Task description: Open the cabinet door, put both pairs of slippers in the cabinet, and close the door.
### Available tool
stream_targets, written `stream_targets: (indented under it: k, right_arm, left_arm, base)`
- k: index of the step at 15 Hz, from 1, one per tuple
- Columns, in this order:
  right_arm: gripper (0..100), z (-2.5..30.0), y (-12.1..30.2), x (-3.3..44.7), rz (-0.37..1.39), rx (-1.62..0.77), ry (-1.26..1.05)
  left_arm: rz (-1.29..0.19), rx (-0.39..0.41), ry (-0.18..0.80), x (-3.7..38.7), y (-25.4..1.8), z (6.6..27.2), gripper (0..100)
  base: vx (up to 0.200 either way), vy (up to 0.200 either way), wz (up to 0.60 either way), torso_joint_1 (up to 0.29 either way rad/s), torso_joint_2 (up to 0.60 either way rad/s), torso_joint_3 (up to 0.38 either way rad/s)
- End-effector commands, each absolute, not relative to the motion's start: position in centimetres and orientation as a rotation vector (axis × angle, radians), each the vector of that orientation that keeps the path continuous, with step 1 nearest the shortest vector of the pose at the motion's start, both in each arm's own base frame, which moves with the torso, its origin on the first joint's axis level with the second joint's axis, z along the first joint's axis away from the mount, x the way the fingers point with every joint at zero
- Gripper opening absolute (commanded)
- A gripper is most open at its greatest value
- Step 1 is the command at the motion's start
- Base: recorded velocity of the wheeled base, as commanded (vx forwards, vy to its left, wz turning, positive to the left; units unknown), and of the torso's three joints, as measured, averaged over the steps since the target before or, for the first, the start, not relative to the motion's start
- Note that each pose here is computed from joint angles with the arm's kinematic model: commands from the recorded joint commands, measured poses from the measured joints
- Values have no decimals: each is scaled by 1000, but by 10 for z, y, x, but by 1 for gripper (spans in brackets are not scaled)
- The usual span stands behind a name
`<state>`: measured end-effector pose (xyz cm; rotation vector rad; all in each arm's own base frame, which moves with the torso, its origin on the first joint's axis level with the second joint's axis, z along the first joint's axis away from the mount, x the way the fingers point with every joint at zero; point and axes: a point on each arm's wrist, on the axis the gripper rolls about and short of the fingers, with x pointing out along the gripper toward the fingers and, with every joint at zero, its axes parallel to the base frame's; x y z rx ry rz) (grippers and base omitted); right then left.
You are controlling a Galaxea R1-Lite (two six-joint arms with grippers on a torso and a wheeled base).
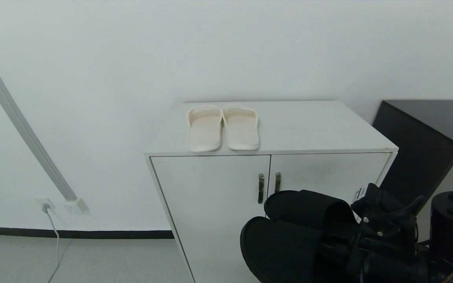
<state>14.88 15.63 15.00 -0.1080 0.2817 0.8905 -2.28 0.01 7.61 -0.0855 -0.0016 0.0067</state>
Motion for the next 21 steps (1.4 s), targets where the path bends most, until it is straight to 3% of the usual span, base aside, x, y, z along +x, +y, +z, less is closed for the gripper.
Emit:
stream_targets:
  k: [1,18,19,21]
  right_arm:
    - [0,150,156,149,891,-109,282]
    - [0,144,153,145,895,-118,306]
    - [0,144,153,145,895,-118,306]
    - [0,144,153,145,895,-117,305]
  left_arm:
    - [8,-86,0,-23,0,76,0]
    - [6,-86,0,-23,0,76,0]
    - [6,-86,0,-23,0,76,100]
    - [6,-86,0,-23,0,76,100]
  base:
    - [0,0,0,-188,510,315]
    - [0,0,0,-120,465,345]
    - [0,0,0,-17,422,413]
    - [0,0,0,0,185,185]
